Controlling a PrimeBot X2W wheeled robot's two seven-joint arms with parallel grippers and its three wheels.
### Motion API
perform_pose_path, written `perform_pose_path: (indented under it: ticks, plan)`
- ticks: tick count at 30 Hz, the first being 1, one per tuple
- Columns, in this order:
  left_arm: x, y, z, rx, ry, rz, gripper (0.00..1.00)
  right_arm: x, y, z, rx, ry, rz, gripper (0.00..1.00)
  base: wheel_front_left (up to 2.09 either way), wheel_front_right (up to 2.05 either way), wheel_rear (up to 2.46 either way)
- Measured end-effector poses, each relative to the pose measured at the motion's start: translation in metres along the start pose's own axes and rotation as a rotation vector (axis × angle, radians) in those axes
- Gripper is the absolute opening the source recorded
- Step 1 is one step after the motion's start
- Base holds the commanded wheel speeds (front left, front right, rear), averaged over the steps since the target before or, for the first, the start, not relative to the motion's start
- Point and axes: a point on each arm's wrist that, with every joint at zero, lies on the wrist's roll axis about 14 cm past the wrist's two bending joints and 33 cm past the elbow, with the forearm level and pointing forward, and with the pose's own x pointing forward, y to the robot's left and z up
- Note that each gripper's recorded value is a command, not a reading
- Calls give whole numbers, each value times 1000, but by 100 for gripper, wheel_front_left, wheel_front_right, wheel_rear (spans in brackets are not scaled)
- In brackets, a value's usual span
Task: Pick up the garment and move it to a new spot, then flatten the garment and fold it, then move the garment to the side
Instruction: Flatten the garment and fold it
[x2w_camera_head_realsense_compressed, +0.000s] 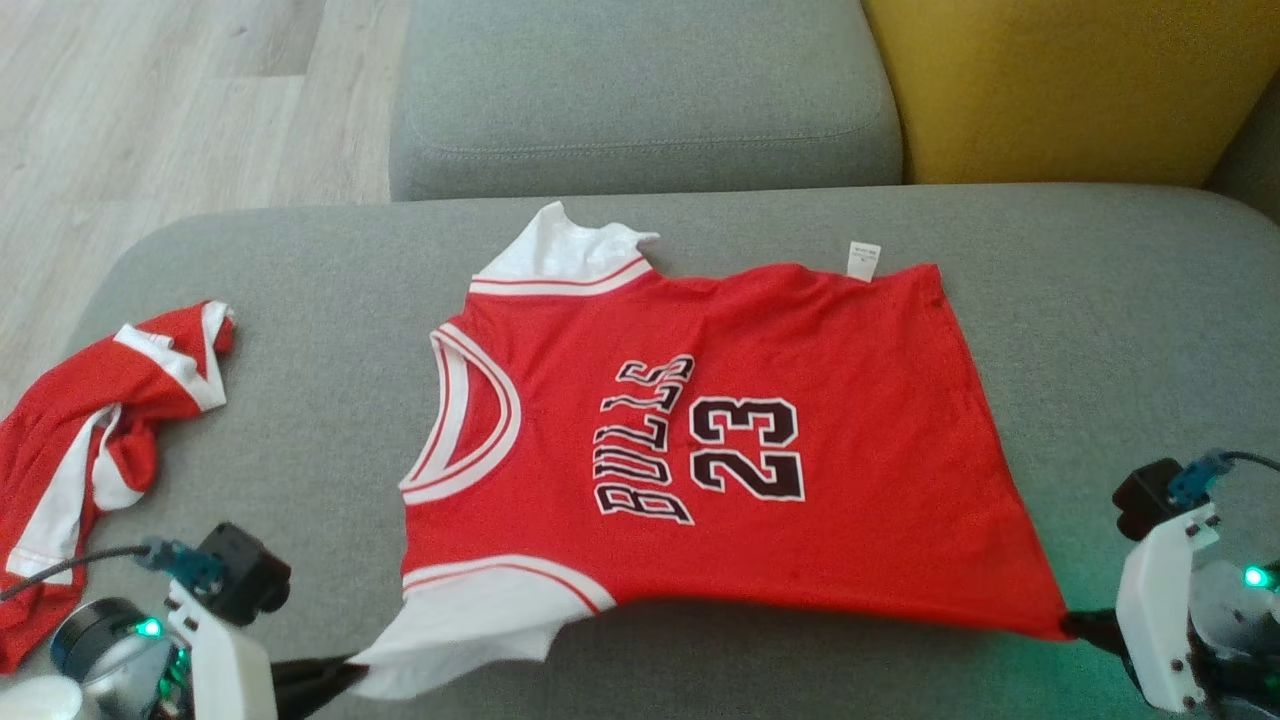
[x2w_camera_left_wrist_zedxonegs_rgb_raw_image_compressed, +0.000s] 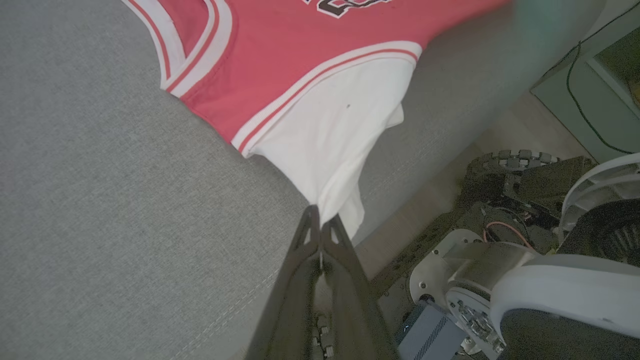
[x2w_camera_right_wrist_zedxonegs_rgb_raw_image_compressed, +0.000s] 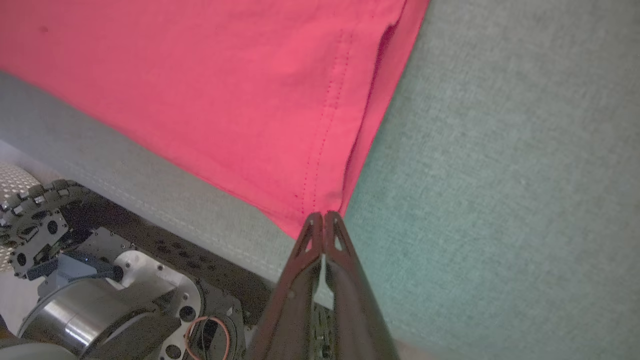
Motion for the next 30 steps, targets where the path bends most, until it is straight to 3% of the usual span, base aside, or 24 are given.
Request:
perform_pose_path:
  ticks: [4,13,21,30]
  plan:
    - [-6,-4,-3,9,25,-10,0,-6,3,-10,-16,45,13,0,0,0,0]
    - [-1,3,14,43,11,-6,0,-5,3,3,0,7,27,0,0,0,0]
    - [9,33,71,135,-64,43,0,-7,-15,56,-12,-112,-23,0,0,0,0]
    - [52,63,117,178,-67,59,0,14,-38,101,-54,-139,-80,0,0,0,0]
